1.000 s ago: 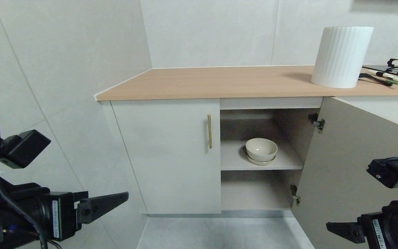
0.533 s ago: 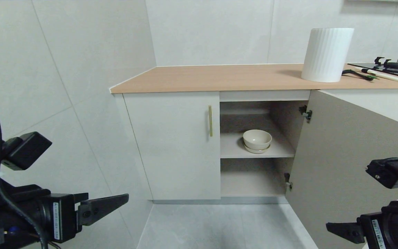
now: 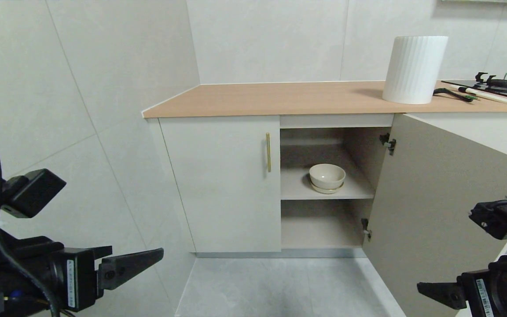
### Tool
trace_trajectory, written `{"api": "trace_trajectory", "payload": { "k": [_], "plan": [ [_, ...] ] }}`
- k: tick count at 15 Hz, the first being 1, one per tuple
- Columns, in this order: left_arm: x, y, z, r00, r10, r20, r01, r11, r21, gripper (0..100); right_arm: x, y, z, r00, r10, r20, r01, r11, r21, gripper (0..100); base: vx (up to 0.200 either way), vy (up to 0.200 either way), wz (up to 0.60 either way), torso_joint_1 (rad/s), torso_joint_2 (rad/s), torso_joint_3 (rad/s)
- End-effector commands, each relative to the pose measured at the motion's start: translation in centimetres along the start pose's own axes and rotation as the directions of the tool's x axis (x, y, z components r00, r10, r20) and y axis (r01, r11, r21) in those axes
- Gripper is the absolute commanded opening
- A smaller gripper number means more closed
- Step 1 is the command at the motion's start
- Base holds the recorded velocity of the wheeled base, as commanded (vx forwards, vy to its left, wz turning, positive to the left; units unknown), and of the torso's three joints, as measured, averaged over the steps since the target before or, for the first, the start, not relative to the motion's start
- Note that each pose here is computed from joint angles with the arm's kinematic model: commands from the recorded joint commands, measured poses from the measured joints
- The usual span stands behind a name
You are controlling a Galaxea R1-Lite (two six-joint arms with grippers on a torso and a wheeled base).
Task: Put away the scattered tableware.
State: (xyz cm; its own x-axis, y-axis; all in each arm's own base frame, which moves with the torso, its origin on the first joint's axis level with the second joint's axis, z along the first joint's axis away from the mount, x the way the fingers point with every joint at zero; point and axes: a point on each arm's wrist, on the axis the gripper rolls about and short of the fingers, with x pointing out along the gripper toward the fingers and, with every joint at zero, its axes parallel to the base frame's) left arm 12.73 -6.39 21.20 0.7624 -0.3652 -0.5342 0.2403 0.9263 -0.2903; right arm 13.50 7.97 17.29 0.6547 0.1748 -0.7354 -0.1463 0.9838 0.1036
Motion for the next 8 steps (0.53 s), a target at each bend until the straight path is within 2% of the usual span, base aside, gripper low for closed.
{"api": "trace_trajectory", "payload": {
  "k": [1,2,8],
  "plan": [
    [0.1,0.0,-0.1,1.000,0.003,-0.003,-0.003,1.000,0.009,100,-0.3,-0.1,0.0,1.000,0.005,0.012,-0.005,1.000,0.001,100,0.000,0.000,0.00,0.000,0.00,0.000],
    [0.1,0.1,-0.2,1.000,0.007,-0.008,-0.007,1.000,0.018,100,-0.6,-0.1,0.0,1.000,0.008,0.019,-0.008,1.000,0.001,100,0.000,0.000,0.00,0.000,0.00,0.000],
    [0.1,0.1,-0.2,1.000,0.006,-0.007,-0.006,1.000,0.021,100,-1.7,-0.8,-1.0,0.999,-0.015,-0.031,0.014,0.998,-0.054,100,0.000,-0.200,0.00,0.003,0.00,-0.002]
  ]
}}
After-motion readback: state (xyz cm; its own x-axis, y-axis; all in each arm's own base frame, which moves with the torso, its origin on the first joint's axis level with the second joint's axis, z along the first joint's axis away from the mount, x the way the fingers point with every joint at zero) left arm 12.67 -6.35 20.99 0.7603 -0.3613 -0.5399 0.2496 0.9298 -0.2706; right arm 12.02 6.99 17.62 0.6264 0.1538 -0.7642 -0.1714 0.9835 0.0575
